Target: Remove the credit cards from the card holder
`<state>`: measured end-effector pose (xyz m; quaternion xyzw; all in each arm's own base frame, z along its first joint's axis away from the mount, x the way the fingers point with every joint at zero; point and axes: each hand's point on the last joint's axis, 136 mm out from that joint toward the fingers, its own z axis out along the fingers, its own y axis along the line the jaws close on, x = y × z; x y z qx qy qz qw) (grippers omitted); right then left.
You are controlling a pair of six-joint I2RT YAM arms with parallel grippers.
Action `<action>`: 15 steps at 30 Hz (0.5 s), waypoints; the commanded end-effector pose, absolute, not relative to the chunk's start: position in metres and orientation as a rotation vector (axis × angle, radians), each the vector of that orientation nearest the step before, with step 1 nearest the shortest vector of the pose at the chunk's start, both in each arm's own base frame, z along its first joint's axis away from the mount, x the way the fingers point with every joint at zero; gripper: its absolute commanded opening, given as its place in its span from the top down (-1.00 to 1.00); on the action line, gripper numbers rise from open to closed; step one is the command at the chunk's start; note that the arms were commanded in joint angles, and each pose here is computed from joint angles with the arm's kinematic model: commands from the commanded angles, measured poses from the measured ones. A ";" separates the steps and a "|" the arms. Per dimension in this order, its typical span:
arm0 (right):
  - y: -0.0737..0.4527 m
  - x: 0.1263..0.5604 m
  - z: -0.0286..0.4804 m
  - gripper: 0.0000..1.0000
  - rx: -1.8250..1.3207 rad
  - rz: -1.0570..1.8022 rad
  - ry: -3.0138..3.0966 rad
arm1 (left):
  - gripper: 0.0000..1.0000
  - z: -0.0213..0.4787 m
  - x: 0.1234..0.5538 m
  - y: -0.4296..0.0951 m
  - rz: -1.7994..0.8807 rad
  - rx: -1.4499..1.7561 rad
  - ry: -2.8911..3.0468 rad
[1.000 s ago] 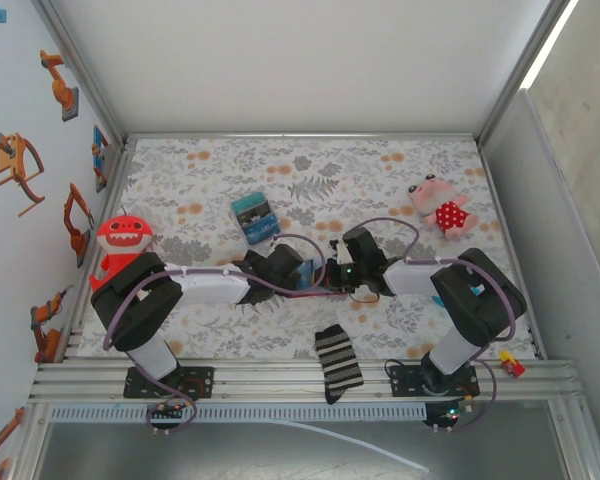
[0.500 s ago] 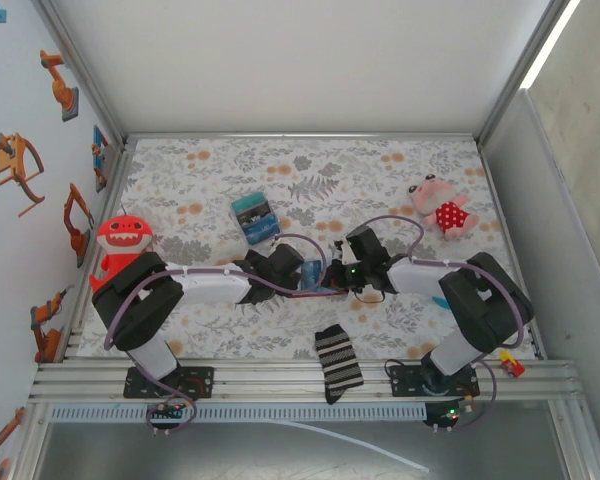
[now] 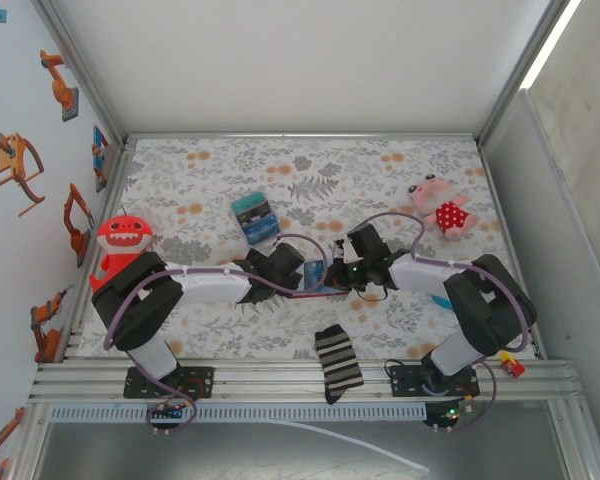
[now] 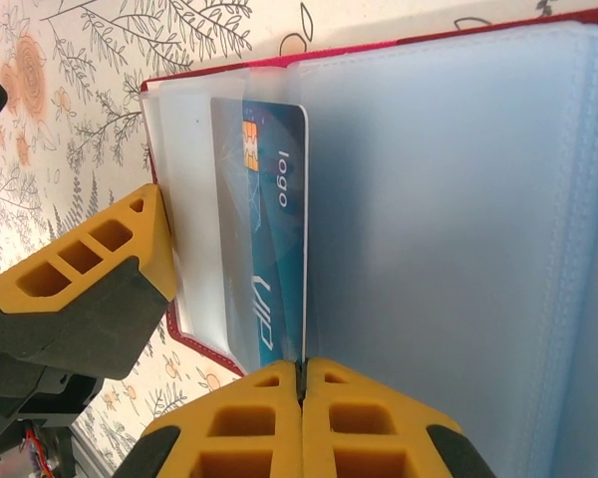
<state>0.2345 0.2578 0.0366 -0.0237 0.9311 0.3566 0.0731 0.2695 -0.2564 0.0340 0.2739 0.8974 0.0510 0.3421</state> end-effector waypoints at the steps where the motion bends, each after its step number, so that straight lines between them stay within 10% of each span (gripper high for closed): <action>1: 0.256 0.241 0.045 0.98 -0.078 1.048 2.784 | -0.94 0.054 0.269 -0.269 0.072 0.749 2.300; 15: 0.254 0.240 0.047 0.97 -0.075 1.041 2.778 | -0.94 0.056 0.268 -0.304 -0.098 0.811 2.277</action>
